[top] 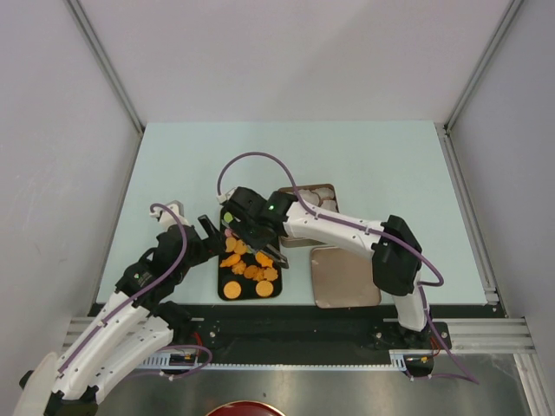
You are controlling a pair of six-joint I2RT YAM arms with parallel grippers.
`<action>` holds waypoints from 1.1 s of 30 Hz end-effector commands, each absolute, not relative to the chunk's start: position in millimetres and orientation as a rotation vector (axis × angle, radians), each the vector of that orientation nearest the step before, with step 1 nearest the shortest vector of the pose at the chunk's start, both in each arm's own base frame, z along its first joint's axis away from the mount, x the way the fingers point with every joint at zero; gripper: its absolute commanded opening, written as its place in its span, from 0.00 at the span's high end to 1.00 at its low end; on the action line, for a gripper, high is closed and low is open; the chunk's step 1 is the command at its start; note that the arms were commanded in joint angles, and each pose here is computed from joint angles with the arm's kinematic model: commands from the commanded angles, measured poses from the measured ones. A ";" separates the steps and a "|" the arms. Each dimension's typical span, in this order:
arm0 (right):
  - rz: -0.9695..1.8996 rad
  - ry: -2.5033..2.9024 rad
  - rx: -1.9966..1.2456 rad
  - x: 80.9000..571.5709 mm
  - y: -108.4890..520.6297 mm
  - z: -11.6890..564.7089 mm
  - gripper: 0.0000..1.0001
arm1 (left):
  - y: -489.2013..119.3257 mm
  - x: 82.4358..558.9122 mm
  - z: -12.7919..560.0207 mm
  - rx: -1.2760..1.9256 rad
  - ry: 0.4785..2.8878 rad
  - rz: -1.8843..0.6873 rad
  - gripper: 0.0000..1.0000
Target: Pack the cookies
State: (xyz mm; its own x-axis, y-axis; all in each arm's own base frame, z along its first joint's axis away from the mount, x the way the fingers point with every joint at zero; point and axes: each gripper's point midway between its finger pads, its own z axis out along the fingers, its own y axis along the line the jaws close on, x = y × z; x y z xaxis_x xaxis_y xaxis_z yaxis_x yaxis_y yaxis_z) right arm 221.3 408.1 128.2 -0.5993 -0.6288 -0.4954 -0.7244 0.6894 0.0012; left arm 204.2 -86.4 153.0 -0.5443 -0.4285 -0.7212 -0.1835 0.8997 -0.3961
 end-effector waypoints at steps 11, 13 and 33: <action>0.254 2.406 -0.935 240.9 392.0 143.3 0.51 | -92.0 208.6 151.8 -0.451 2.150 -0.370 0.00; 0.233 2.395 -0.937 242.8 390.2 145.0 0.48 | -92.2 209.0 151.5 -0.451 2.151 -0.369 0.00; 0.127 2.363 -1.091 238.3 410.6 152.8 0.46 | -92.3 207.8 149.9 -0.455 2.153 -0.373 0.00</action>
State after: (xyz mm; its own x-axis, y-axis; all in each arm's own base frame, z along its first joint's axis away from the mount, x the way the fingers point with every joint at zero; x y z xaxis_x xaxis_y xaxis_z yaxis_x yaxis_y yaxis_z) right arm 240.5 410.6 152.4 -0.5541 -0.6470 -0.5238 -0.7135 0.6933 -0.1015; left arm 205.1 -88.6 144.3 -0.5662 -0.4173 -0.7108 -0.1891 0.9051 -0.3808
